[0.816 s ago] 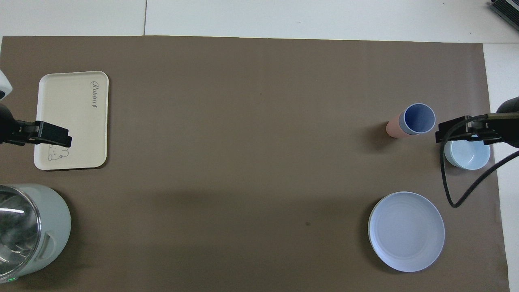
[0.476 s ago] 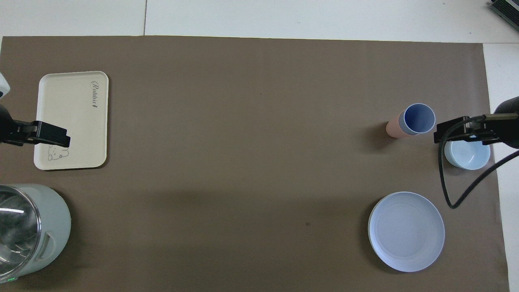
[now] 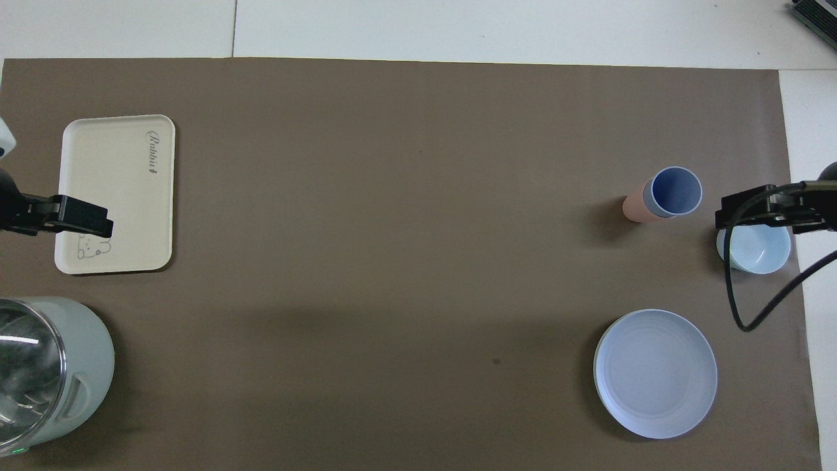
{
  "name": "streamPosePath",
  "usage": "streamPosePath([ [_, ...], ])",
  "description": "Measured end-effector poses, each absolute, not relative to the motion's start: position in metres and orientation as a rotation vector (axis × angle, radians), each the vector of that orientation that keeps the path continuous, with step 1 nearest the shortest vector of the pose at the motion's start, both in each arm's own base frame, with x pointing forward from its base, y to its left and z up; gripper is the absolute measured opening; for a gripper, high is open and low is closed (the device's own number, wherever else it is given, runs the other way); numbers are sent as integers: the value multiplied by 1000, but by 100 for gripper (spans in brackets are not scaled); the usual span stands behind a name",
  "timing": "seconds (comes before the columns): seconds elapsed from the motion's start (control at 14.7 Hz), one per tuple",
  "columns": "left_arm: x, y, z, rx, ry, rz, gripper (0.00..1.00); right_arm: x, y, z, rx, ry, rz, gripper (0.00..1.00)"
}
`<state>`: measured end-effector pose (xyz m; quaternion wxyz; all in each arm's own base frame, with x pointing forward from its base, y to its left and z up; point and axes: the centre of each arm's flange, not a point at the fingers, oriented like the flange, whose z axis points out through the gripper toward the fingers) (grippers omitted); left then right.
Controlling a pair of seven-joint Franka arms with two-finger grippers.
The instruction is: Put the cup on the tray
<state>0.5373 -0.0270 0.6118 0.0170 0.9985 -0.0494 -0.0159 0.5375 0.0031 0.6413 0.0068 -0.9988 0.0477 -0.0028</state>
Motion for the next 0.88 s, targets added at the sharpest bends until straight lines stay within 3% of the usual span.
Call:
streamPosePath([
  [0.48, 537, -27, 612, 3103, -153, -49, 100, 549, -68, 635, -2976, 774, -84, 89],
  [0.88, 537, -26, 612, 3103, -152, -49, 100, 587, -133, 589, -2786, 1121, -20, 87],
])
